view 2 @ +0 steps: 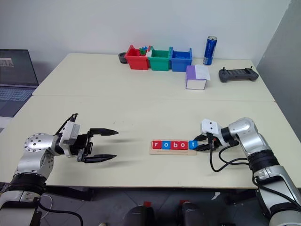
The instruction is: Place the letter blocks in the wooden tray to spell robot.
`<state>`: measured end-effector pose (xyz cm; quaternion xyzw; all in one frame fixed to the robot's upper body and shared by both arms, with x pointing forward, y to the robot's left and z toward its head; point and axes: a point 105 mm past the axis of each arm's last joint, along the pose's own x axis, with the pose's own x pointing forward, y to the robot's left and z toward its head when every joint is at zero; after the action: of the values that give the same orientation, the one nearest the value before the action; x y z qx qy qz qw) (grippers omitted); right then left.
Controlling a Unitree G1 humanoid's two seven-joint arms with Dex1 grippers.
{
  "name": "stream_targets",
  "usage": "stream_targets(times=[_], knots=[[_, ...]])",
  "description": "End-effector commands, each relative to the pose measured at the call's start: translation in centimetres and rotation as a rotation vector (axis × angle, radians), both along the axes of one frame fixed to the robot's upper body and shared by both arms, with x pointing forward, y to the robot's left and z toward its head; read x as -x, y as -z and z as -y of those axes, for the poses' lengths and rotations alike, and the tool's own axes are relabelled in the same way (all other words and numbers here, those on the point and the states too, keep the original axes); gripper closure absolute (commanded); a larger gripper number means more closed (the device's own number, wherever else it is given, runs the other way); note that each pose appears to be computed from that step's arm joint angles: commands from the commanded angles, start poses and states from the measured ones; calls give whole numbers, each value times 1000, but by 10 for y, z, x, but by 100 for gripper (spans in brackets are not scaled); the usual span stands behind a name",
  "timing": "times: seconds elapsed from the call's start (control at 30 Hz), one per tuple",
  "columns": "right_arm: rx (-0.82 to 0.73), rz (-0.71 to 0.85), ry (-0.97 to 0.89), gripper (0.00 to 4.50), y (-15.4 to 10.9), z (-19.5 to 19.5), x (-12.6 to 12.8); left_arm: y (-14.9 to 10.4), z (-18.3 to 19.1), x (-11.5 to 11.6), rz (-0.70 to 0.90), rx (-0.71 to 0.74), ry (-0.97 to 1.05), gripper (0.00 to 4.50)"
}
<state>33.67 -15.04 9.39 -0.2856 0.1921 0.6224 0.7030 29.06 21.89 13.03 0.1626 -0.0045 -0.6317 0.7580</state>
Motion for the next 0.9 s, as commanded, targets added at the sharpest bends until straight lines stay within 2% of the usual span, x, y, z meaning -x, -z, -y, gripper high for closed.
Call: stream_targets(times=[0.03,0.9], knots=[[4,26,-21,304,-5,-6,-2,-11,-2,-2,40,-1,0,0],[-27,26,-40,304,-12,-17,-1,-12,-3,-4,43,-5,-4,0]])
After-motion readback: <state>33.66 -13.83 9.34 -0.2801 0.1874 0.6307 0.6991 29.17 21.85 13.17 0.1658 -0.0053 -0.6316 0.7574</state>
